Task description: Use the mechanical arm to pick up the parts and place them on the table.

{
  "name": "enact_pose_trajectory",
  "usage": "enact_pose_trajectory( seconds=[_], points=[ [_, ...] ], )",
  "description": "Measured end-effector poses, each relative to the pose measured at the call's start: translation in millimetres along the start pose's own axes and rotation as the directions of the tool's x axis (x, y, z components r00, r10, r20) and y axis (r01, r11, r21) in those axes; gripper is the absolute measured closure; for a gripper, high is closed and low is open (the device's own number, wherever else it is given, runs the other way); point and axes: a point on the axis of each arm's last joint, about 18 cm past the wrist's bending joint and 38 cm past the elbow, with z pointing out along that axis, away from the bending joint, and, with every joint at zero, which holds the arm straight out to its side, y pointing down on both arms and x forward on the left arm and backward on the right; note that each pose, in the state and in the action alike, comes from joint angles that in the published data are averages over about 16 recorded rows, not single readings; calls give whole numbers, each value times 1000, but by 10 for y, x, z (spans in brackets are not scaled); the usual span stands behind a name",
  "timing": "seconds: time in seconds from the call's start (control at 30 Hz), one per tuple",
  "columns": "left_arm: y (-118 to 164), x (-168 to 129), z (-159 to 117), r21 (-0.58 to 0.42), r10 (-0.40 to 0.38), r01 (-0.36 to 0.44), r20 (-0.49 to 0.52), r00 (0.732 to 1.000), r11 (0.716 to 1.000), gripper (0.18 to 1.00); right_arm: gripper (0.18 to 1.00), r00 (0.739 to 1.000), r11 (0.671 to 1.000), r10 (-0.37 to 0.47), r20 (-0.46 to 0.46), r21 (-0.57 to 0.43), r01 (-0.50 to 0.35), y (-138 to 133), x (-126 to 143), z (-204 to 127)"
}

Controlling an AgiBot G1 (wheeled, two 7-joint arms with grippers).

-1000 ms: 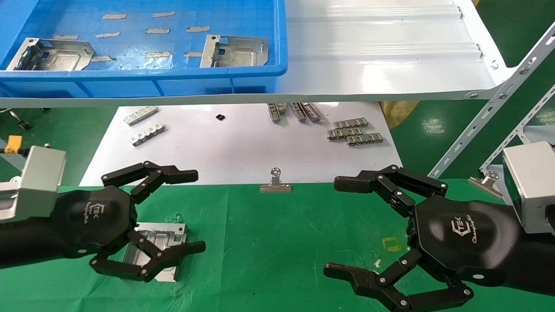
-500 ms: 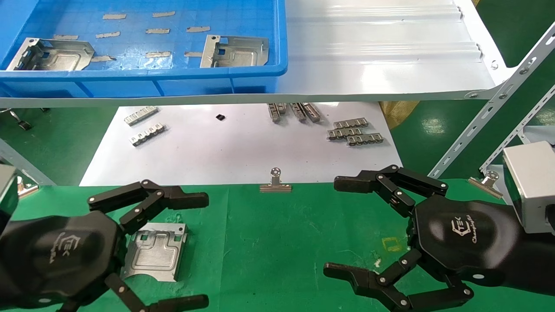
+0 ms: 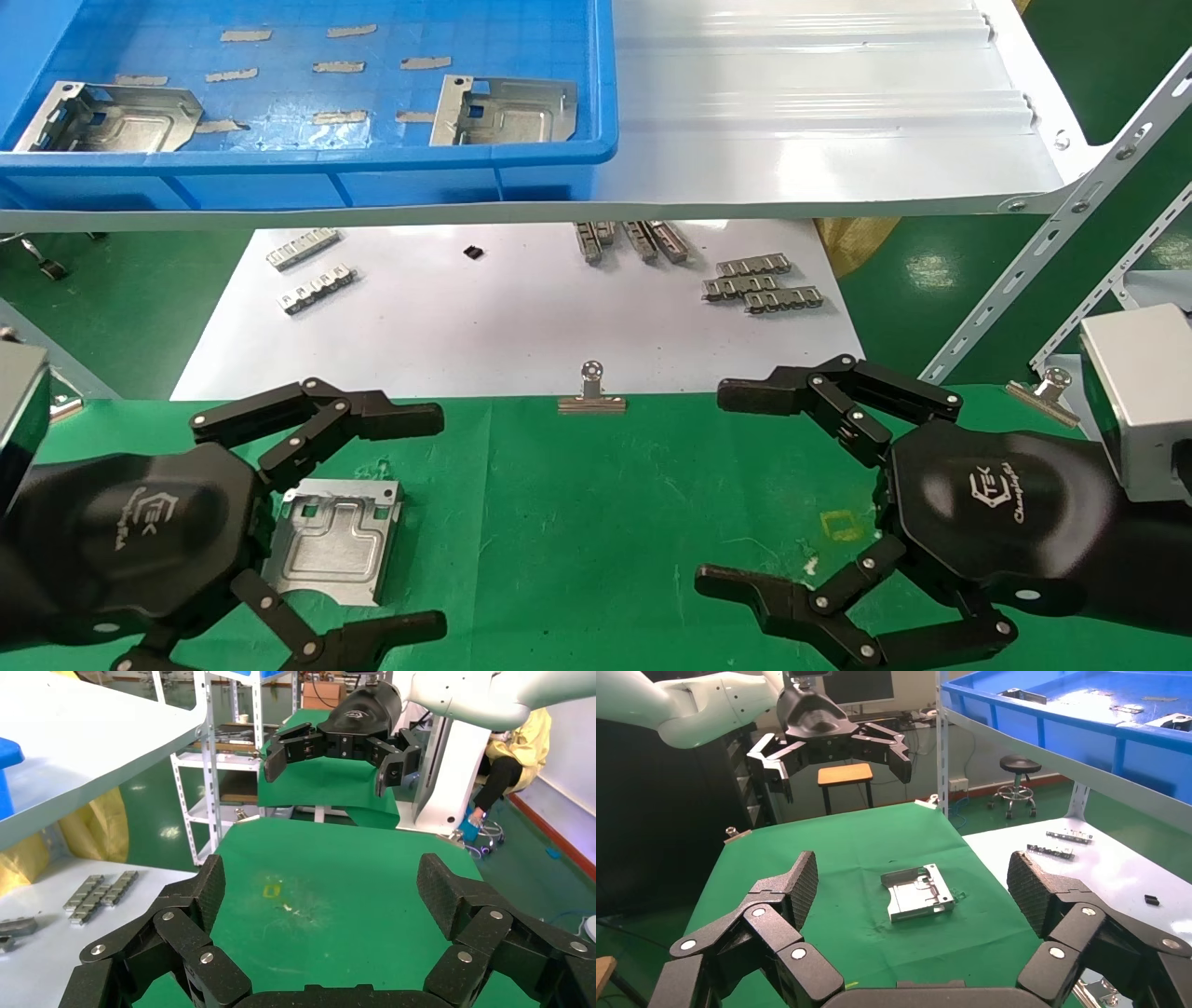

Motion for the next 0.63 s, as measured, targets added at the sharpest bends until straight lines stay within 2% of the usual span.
enact_pose_trajectory(
  seconds=[0.63],
  points=[
    [19,-28,-4,-4,0,0,6,1000,1000,183,178,1000,1000,0,0,0,0,0,0,0]
  ],
)
